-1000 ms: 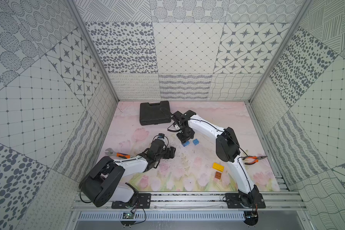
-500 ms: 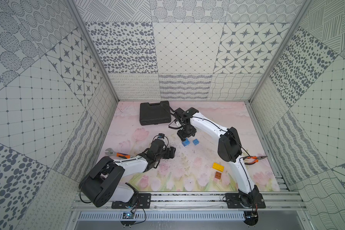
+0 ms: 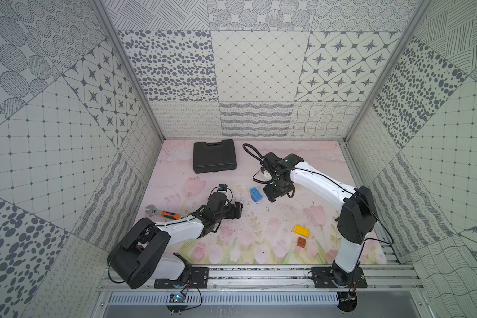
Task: Assemble the letter f with lego
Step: Pick up the lego brick from the center of the board.
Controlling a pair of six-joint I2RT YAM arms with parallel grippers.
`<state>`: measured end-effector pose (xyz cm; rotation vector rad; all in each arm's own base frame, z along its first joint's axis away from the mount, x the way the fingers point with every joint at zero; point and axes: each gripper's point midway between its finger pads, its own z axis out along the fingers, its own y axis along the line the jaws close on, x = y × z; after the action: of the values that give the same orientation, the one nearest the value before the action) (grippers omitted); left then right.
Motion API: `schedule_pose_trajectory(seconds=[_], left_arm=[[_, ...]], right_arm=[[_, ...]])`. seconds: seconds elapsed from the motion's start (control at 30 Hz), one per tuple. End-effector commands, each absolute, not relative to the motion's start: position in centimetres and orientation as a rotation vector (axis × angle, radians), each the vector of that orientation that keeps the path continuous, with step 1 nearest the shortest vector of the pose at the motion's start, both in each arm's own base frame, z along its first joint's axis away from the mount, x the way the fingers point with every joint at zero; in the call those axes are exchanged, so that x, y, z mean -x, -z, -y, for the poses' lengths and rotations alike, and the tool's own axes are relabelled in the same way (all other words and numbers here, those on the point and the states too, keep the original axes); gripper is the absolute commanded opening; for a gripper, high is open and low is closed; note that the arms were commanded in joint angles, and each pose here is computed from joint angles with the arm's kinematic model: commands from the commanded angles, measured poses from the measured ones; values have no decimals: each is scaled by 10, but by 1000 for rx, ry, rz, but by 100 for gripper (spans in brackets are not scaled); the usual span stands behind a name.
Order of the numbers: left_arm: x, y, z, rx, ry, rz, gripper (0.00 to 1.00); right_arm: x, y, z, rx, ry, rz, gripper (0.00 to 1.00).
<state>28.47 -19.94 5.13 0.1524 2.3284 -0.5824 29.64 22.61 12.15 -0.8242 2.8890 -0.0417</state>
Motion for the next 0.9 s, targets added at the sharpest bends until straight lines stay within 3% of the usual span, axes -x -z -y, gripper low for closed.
schedule_pose_trajectory(seconds=[0.0,0.5,0.87], left_arm=[[-290,-58,205,-168,591,-2313,94],[-289,-55,203,-154,580,-2333,93],[-289,-53,204,-156,580,-2340,93]], right_arm=[[-313,-108,-235,778,0,-2860,76],[-356,-60,-248,740,-109,-2895,66],[-360,-43,-246,750,-105,-2933,57]])
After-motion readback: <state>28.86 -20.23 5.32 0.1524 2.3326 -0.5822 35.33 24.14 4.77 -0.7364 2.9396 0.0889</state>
